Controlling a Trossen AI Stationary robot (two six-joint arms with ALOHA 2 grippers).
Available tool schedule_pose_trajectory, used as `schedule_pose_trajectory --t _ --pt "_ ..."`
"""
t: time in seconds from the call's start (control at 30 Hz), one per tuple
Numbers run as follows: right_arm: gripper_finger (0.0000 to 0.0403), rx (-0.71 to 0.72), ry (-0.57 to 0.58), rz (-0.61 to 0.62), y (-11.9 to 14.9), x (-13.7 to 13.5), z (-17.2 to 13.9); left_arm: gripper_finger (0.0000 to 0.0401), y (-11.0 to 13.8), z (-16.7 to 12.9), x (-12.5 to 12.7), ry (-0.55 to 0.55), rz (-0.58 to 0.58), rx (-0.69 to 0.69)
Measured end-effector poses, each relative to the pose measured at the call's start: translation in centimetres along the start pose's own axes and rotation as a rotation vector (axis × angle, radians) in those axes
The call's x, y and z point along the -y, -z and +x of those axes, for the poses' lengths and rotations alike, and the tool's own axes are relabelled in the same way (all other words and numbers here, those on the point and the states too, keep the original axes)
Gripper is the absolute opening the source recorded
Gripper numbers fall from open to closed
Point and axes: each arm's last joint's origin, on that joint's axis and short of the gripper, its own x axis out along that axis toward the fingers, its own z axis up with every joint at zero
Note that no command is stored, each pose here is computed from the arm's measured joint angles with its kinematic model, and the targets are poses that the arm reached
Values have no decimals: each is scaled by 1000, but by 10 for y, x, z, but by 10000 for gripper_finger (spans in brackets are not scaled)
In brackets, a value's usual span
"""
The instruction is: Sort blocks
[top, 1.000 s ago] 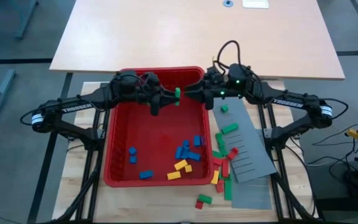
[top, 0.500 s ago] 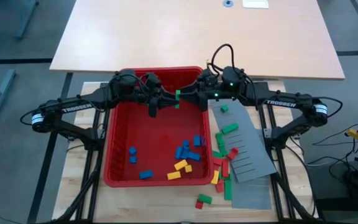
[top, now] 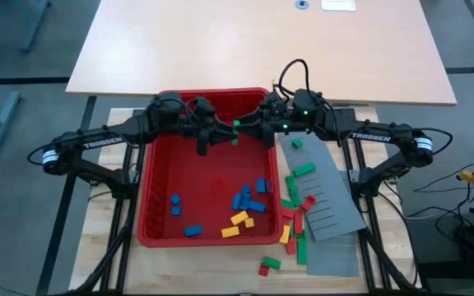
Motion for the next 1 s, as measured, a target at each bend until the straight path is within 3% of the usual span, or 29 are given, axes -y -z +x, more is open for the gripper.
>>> schedule_pose_trajectory --t 0.83,1.0 --pt "201 -20 -25 21 14 2 18 103 9 19 -5 36 -26 -19" --pt "159 -19 -24 13 14 2 18 103 9 19 -5 33 -30 -20"
